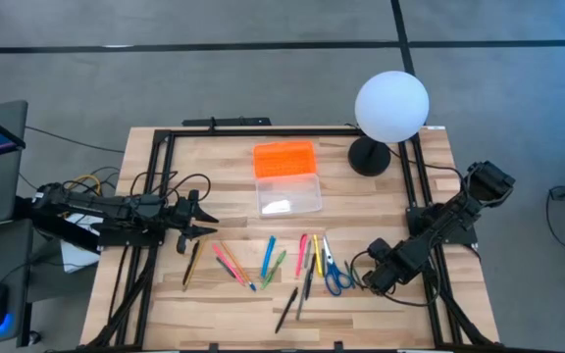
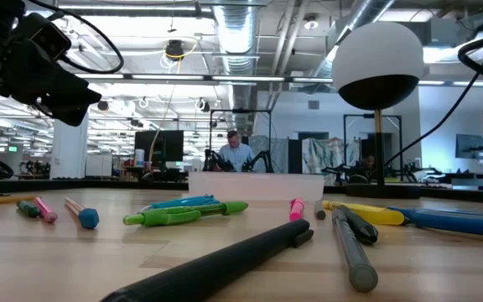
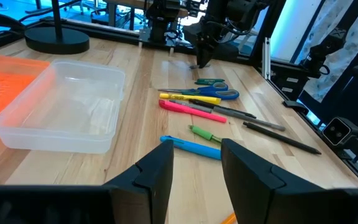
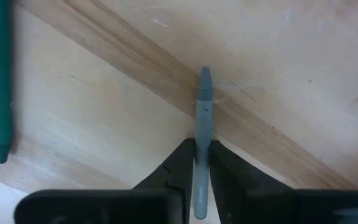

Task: Pick & place school supplies into a supply box
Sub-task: Put the gray crayon into the supply box

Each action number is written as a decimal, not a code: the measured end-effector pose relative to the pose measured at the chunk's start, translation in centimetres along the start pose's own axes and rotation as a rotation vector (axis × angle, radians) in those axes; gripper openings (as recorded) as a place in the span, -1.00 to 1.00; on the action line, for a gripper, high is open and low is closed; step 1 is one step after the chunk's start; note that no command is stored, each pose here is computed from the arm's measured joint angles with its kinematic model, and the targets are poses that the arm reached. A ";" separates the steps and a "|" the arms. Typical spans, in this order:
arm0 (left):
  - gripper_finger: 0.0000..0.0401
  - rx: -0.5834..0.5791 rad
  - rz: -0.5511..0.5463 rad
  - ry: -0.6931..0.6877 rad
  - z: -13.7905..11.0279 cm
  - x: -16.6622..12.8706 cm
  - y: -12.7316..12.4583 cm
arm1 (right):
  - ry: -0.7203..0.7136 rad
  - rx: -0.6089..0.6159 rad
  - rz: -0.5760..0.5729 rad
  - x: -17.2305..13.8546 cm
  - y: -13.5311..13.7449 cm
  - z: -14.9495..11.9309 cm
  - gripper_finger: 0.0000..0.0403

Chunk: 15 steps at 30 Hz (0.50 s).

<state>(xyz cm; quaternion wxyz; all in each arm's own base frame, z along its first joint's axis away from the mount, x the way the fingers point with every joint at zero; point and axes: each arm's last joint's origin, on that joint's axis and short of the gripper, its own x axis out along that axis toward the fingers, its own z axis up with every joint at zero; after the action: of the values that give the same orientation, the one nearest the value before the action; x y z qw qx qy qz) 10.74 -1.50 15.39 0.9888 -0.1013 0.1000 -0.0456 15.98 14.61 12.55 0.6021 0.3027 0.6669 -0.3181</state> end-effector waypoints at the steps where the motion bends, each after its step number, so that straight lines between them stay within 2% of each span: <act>1: -0.35 0.000 0.000 0.000 0.0 0.0 0.0 | -0.001 0.007 0.000 0.0 0.0 0.0 -0.81; 7: -0.35 0.000 0.000 0.000 0.0 0.0 0.0 | -0.011 0.010 -0.010 0.0 -0.1 0.0 -0.96; 15: -0.35 0.000 0.000 0.000 0.0 0.0 0.0 | -0.079 -0.076 -0.016 -0.1 -0.1 0.1 -0.97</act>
<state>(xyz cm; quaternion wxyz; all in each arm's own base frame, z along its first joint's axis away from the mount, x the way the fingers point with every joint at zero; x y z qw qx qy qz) 10.74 -1.49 15.39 0.9888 -0.1013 0.0998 -0.0454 15.99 14.44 12.63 0.6365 0.2613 0.6565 -0.3092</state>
